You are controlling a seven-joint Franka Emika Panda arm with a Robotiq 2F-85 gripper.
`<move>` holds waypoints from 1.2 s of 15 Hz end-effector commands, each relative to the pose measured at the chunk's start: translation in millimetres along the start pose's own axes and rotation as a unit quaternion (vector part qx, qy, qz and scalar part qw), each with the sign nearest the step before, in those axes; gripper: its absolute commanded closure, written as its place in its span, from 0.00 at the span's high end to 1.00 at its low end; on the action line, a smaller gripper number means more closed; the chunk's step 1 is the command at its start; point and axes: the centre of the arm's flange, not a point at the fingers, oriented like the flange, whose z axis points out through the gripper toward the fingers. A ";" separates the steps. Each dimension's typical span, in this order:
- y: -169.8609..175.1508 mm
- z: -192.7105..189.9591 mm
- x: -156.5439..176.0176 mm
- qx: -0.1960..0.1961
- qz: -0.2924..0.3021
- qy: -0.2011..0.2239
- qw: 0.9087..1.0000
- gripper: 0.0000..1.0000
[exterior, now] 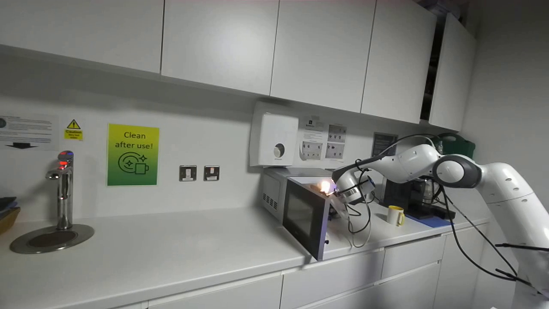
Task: Put the white plate in the microwave.
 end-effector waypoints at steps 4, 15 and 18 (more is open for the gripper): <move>-0.8 -45.6 -10.4 -0.037 -0.050 0.001 0.998 1.00; 10.0 -80.2 -17.5 -0.088 -0.158 0.009 0.984 1.00; 6.2 -91.1 -19.3 -0.100 -0.194 0.018 0.976 1.00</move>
